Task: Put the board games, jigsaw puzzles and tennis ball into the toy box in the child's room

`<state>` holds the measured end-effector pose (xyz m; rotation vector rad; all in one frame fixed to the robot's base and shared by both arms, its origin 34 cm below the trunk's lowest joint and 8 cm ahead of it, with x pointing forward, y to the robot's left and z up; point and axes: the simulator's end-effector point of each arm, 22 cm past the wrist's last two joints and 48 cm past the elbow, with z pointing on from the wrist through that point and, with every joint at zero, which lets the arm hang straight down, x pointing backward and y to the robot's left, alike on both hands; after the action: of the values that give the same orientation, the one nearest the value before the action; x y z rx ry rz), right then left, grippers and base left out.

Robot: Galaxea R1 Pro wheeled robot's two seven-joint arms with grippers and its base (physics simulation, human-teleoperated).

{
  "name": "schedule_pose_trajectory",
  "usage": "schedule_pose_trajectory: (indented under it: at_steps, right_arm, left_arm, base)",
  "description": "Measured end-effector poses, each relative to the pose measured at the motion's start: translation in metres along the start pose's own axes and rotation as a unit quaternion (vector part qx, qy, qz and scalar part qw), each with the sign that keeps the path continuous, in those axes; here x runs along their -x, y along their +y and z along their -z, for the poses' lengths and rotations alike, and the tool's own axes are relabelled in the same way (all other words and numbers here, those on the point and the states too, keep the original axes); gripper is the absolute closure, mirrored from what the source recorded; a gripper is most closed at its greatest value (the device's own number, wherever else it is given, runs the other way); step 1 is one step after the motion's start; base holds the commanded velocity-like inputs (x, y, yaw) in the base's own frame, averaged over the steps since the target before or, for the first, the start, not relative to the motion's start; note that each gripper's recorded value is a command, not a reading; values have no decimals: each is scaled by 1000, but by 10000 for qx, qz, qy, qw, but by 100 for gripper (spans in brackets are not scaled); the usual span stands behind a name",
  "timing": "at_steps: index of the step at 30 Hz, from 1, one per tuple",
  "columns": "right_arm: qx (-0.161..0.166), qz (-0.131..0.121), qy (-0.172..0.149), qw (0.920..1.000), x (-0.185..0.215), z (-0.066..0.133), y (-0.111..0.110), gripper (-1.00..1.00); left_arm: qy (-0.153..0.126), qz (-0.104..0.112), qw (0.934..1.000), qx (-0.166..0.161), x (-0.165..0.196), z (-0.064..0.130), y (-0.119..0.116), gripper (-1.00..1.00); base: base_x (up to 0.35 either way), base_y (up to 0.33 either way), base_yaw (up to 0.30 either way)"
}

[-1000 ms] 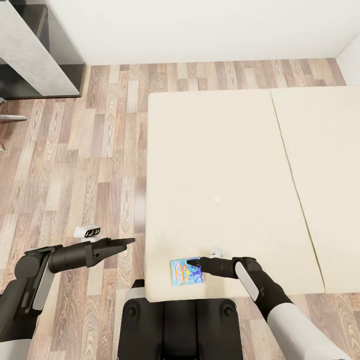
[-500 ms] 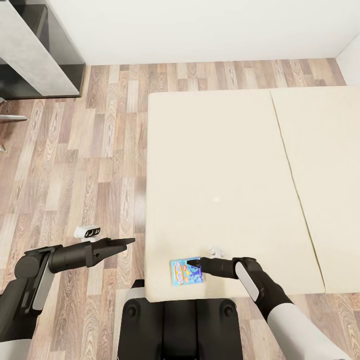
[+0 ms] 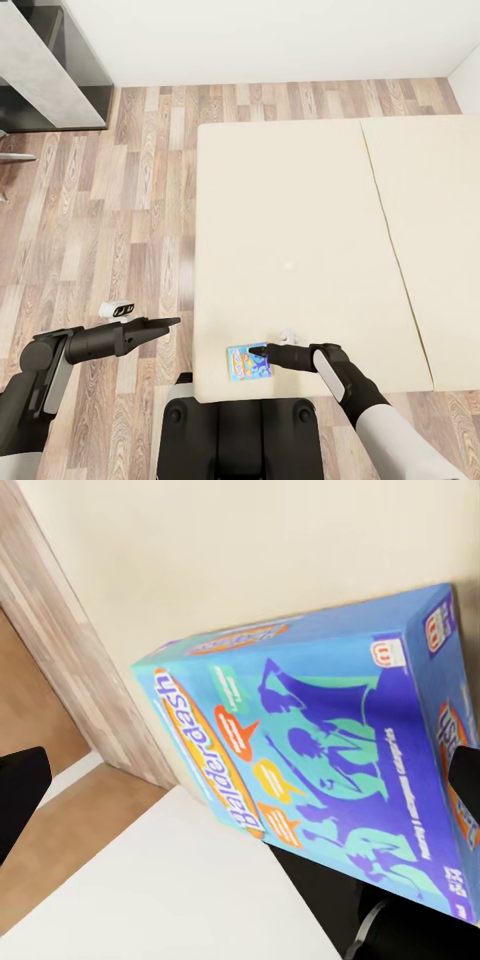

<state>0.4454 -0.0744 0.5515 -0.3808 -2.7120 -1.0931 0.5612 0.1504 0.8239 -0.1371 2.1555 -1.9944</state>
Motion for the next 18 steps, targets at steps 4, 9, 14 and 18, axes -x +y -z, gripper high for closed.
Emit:
schedule_pose_trajectory:
  at_steps: [4,9,14,18]
  right_arm:
    - [1,-6,13,10000,-1,0,0,-100]
    - [-4,-13,16,10000,-1,0,-1,-100]
    - [-6,-13,16,10000,-1,0,-1,-100]
    - [-1,-14,18,10000,-1,0,0,-100]
  left_arm:
    - [1,1,10000,-1,0,0,0,-100]
    - [-1,-1,10000,0,0,0,0,-100]
    - [1,-1,10000,-1,0,0,0,-100]
    - [-3,-2,10000,2,0,0,0,-100]
  base:
    - [0,0,0]
    - [0,1,0]
    - [0,49,0]
    - [0,46,0]
